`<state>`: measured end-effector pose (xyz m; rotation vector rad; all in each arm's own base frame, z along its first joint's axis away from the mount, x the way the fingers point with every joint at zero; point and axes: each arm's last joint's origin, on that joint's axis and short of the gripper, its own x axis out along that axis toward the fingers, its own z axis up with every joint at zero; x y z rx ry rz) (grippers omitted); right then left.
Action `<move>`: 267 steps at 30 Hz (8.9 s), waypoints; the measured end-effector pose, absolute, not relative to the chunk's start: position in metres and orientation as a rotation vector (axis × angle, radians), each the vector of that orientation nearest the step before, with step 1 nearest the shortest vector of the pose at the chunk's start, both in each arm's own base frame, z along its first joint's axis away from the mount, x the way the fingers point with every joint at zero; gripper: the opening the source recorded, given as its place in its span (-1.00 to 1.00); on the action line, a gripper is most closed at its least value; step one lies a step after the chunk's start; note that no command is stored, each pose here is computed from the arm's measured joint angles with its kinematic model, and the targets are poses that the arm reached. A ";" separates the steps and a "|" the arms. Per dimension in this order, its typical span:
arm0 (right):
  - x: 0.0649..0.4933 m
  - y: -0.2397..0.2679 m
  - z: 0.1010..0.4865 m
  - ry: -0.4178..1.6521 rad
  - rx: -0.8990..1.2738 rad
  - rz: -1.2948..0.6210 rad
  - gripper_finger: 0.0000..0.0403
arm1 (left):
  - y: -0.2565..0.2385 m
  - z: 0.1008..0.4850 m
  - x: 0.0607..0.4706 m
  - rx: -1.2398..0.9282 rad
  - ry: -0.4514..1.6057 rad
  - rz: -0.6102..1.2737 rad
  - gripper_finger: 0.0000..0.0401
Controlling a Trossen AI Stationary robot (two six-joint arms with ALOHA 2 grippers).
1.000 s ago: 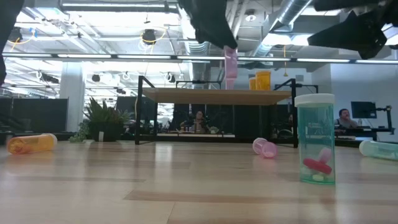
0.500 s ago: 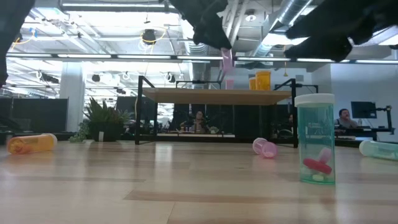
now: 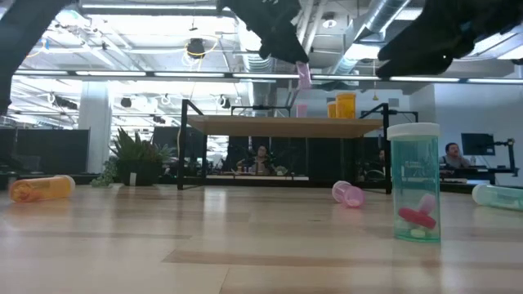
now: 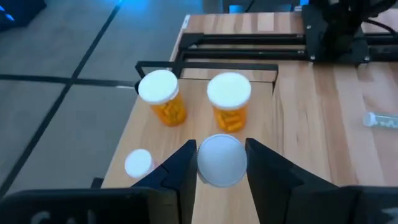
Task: Pick and place medicine bottles onto shelf by color
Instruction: Put the bottom pink pill bottle on the shelf aligned with the other pink pill bottle, then put the pink pill bottle on the shelf aligned with the other pink pill bottles
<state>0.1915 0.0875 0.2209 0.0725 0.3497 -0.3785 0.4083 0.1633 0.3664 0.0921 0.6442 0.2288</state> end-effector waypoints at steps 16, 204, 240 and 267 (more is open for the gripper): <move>0.185 0.088 0.220 0.375 0.077 -0.382 0.63 | 0.174 0.345 0.427 0.038 0.779 0.189 -0.48; 0.287 0.102 0.141 0.517 0.561 -0.533 0.63 | -0.013 0.221 0.353 0.047 0.229 -0.102 0.09; 0.300 0.129 0.112 0.798 0.627 -0.823 0.24 | -0.014 0.224 0.350 0.010 0.247 -0.102 0.09; 0.255 0.150 0.169 0.663 0.364 -0.777 -0.39 | -0.013 0.237 0.358 -0.051 0.310 -0.165 0.09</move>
